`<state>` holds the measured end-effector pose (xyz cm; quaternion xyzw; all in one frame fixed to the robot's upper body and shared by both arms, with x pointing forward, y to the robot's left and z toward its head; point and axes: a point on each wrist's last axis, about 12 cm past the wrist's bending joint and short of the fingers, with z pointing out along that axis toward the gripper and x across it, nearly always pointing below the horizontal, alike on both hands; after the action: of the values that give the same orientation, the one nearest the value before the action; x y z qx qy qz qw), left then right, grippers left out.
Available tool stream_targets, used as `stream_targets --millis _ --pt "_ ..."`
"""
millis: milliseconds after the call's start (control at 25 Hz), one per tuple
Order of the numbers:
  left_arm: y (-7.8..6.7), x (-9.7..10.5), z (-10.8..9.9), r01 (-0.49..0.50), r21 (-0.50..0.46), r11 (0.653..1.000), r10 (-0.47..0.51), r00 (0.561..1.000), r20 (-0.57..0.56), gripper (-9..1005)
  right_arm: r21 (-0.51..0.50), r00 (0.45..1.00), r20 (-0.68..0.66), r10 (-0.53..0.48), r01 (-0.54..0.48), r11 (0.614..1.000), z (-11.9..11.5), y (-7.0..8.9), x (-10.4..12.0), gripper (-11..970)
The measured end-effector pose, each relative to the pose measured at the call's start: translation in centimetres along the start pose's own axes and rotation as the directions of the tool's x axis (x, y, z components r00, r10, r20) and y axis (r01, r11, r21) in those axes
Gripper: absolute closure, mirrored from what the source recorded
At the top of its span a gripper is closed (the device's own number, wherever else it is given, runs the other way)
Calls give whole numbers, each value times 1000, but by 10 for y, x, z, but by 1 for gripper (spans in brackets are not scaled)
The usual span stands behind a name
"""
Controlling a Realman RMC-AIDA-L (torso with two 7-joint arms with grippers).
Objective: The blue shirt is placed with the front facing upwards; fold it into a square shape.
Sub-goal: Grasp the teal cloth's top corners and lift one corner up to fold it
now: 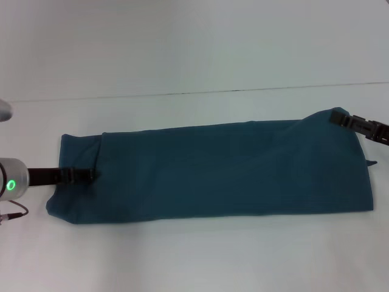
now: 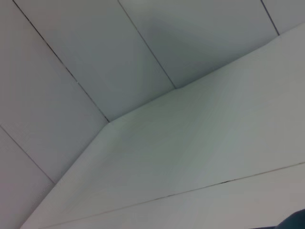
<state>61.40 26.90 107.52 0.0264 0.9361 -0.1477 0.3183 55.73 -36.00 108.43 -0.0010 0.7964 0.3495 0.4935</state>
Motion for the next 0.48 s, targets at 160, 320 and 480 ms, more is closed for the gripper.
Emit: stream_targets --millis 160,320,480 --pt "-6 -1 4 -14 14 1000 15 1000 -13 122 1 1000 0 1 -1 1000 0 0 0 44" --pt "-9 -2 5 -24 24 999 24 1000 -18 241 3 1000 1 2 -2 1000 -1 -1 0 44" --pt "-11 -4 5 -41 31 999 42 999 -15 313 7 1000 2 0 0 1000 -2 -1 0 45"
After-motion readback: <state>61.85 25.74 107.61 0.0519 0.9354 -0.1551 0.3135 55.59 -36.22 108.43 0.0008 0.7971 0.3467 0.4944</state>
